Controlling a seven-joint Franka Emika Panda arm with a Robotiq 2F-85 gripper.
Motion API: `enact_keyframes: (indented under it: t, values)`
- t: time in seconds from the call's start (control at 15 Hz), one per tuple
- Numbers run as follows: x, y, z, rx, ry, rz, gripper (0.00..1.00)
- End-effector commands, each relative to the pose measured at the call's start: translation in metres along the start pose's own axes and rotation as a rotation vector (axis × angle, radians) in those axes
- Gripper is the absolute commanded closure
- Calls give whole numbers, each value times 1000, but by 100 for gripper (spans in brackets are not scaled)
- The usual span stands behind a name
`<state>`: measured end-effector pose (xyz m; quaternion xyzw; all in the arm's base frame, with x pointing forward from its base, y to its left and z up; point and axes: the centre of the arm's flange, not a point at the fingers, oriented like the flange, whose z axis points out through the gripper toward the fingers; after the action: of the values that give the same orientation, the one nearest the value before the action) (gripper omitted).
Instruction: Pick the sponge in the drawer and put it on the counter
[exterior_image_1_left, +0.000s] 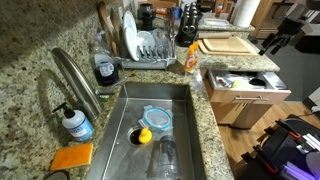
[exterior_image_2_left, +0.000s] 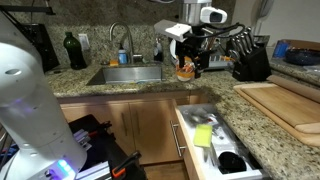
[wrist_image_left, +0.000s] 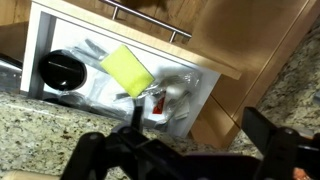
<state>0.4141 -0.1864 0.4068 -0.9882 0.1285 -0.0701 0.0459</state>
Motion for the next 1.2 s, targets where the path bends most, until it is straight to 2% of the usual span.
enact_keyframes:
  t: [0.0, 0.33, 0.4, 0.47, 0.73, 0.8, 0.87, 1.0, 1.13]
  values:
    - [22, 16, 28, -20, -11, 66, 0]
    - [37, 38, 57, -31, -72, 158, 0]
    - [37, 38, 54, -27, -78, 181, 0]
    - [24, 31, 51, -32, -67, 137, 0]
    - [34, 37, 60, -42, -82, 164, 0]
    - [41, 43, 76, -56, -91, 183, 0]
    - [45, 50, 94, -95, -58, 195, 0]
    - [50, 56, 117, -124, -47, 220, 0]
    - [51, 59, 139, -147, -67, 219, 0]
